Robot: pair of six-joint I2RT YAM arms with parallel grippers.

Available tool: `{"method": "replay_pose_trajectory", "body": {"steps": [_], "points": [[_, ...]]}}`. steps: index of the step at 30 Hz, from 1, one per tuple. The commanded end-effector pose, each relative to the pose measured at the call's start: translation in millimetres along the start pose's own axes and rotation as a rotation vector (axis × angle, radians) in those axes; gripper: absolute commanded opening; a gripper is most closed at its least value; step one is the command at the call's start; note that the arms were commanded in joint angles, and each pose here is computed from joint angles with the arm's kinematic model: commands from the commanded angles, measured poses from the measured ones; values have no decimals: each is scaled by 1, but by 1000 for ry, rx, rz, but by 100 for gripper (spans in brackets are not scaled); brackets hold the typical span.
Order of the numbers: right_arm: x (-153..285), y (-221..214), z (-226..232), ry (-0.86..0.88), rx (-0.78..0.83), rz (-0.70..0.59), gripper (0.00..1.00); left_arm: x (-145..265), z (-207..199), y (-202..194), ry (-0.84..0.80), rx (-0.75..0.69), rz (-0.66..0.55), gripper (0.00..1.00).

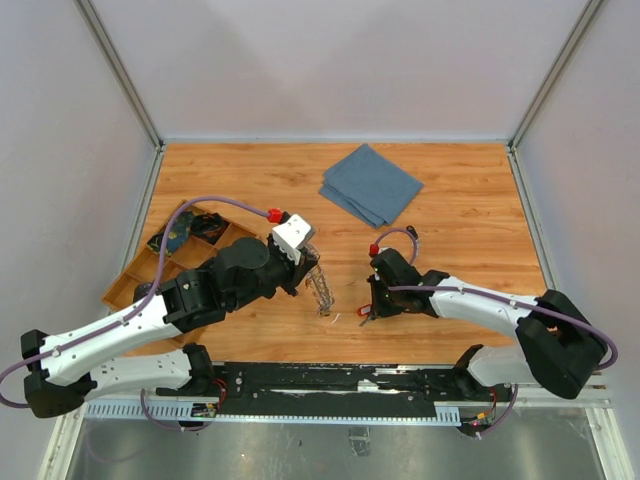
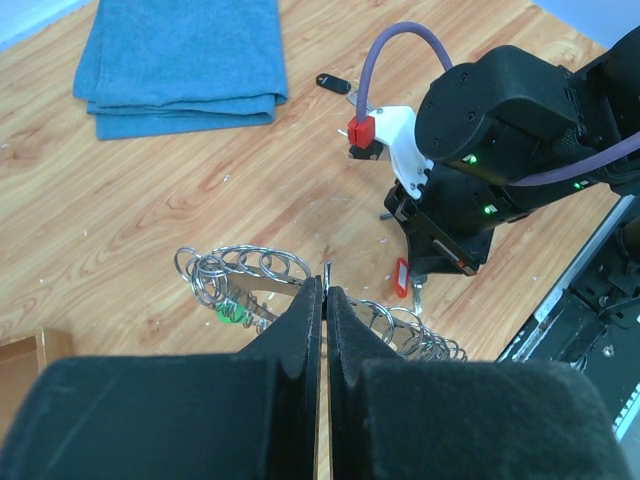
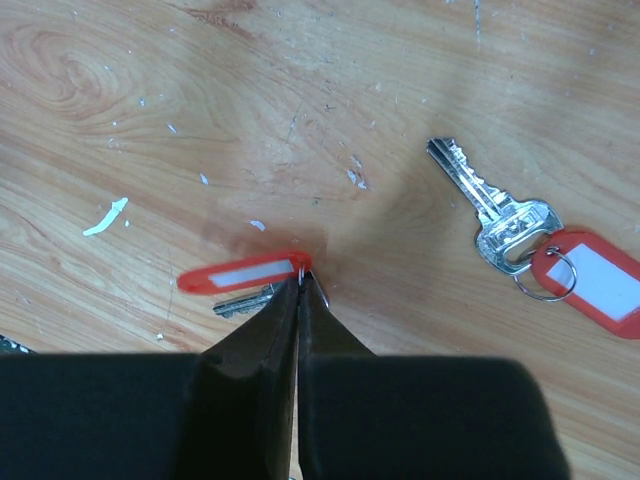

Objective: Put the keys on the keyring

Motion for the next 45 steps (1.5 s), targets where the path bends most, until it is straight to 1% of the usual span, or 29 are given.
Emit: {"method": "replay_pose_trajectory", "body": {"steps": [1, 5, 7, 8, 12, 14, 17, 18, 19, 21, 23, 24, 27, 28, 32, 34, 36, 38, 40, 42, 45], "points": [[8, -1, 0, 1, 59, -15, 1, 3, 1, 24, 2, 18, -96, 1], [29, 10, 0, -1, 194, -33, 1, 2, 3, 25, 42, 41, -90, 1], [41, 15, 3, 31, 271, -26, 1, 2, 3, 25, 59, 52, -78, 1], [47, 18, 5, 47, 310, -10, 1, 2, 3, 25, 54, 50, -70, 1], [68, 25, 15, 133, 433, 142, 1, 0, -2, 25, 20, 60, -40, 1], [77, 28, 21, 195, 474, 191, 1, -2, -6, 25, -18, 61, -9, 0], [91, 36, 27, 228, 468, 212, 1, -5, -10, 23, -48, 63, 38, 1], [96, 39, 29, 237, 485, 219, 1, -5, -10, 22, -50, 62, 46, 1], [100, 42, 28, 204, 488, 218, 1, -5, -10, 22, -52, 61, 50, 1], [111, 51, 25, 109, 483, 211, 1, -5, -10, 21, -49, 63, 49, 1], [121, 59, 25, 57, 457, 197, 0, -4, -10, 22, -46, 68, 43, 0], [126, 62, 28, 75, 436, 187, 1, -3, -10, 22, -47, 70, 40, 0], [137, 64, 50, 305, 439, 141, 1, -4, -10, 23, -47, 80, 29, 0], [139, 63, 53, 323, 458, 122, 0, -5, -11, 24, -49, 84, 25, 1], [148, 66, 41, 223, 502, -11, 0, -10, -12, 22, -27, 116, 38, 1], [148, 65, 37, 216, 492, -93, 0, -14, -11, 20, 24, 144, 58, 1], [147, 60, 33, 225, 491, -142, 1, -18, -9, 17, 69, 158, 78, 1], [150, 57, 32, 233, 497, -148, 1, -21, -10, 13, 80, 156, 94, 1], [156, 57, 31, 226, 496, -124, 0, -23, -13, 10, 35, 146, 106, 1], [160, 55, 28, 196, 465, -63, 0, -23, -15, 9, 4, 143, 107, 1], [163, 56, 32, 259, 455, -50, 0, -22, -17, 7, -47, 126, 95, 1]]}}
Point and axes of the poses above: each gripper's point midway between its finger pads, its own x axis back along the fingers, its own z axis along the line the jaws close on, y = z × x, the point moved 10 cm from there along x, back along the fingers, and after that the axes turned 2 degrees about -x, right-handed, at the moved point
